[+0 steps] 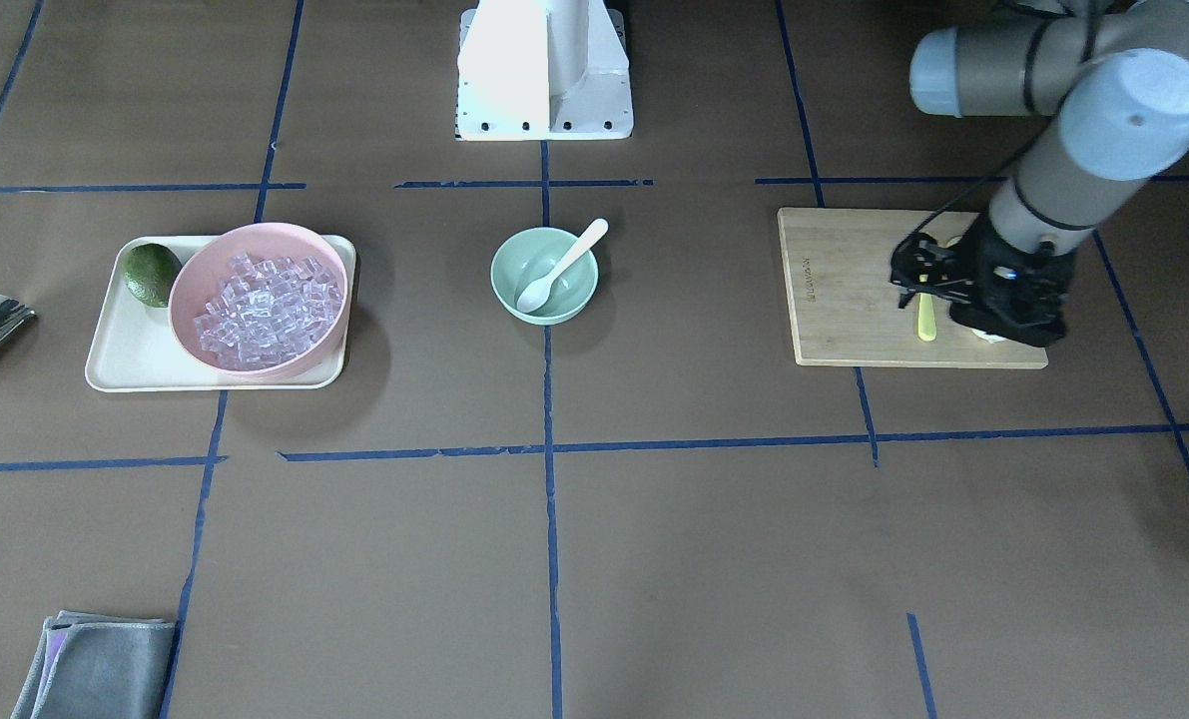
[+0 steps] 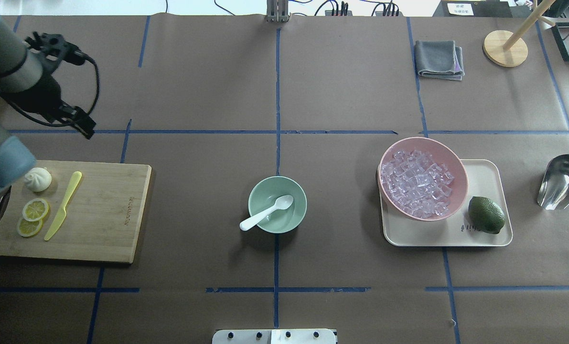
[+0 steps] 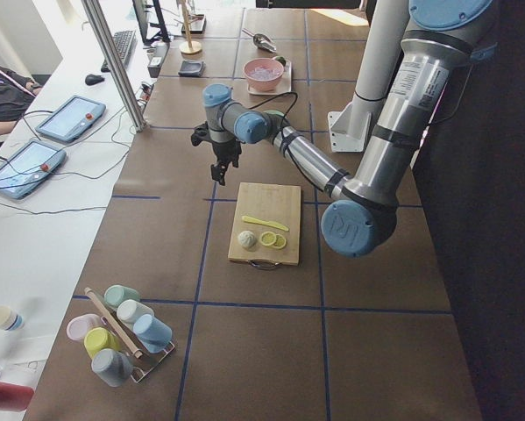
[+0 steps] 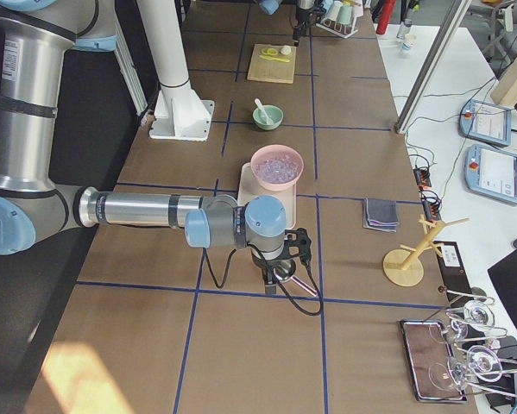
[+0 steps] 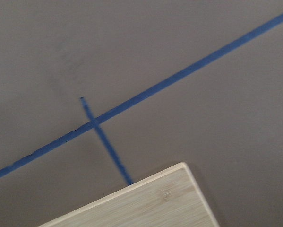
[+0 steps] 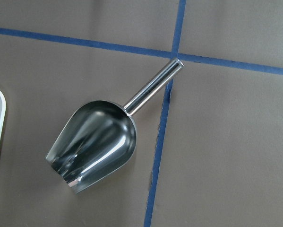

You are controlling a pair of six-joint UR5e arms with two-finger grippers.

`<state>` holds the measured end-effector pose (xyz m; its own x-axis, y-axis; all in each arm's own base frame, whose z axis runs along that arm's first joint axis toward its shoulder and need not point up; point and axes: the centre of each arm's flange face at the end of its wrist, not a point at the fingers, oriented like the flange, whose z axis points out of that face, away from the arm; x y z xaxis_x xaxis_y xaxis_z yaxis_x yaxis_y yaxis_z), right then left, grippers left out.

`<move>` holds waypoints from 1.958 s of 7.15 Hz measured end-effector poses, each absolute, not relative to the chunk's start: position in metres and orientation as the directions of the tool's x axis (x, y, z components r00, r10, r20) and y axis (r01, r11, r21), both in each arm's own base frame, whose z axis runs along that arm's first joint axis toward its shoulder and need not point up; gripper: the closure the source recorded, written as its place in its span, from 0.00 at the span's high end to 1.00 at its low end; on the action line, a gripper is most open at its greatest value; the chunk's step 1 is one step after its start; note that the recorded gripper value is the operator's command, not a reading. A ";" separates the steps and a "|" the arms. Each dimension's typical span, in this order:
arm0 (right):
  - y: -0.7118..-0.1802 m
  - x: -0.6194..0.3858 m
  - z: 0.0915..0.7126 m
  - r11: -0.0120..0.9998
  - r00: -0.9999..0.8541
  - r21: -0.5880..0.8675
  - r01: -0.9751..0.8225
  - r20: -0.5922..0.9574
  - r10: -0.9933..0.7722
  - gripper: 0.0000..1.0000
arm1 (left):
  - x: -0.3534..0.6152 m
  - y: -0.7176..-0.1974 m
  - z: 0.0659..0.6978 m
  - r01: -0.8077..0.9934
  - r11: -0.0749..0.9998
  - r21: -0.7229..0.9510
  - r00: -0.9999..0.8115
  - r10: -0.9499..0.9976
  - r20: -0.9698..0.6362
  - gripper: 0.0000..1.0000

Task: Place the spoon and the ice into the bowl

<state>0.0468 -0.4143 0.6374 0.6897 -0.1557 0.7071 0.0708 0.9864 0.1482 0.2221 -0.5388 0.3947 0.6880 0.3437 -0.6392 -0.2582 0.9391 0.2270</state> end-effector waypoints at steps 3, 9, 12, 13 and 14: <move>-0.415 0.045 0.633 0.984 0.679 0.164 0.073 0.714 -0.170 1.00 | 0.076 -0.523 0.497 -0.180 0.974 0.139 0.683 0.226 -0.695 1.00; -0.451 -0.009 0.538 0.981 0.636 0.190 0.037 0.753 -0.170 1.00 | -0.049 -0.402 0.629 -0.063 0.998 0.028 0.606 0.061 -0.793 1.00; -0.472 -0.098 0.457 0.984 0.618 0.176 0.039 0.769 -0.162 1.00 | -0.052 -0.398 0.633 -0.059 0.996 0.059 0.625 0.083 -0.776 1.00; -0.475 -0.134 0.433 0.988 0.633 0.154 0.015 0.764 -0.129 1.00 | -0.052 -0.399 0.632 -0.060 0.996 0.064 0.627 0.087 -0.774 1.00; -0.475 -0.174 0.409 0.992 0.643 0.123 -0.018 0.761 -0.083 1.00 | -0.052 -0.400 0.630 -0.061 0.996 0.069 0.628 0.092 -0.773 1.00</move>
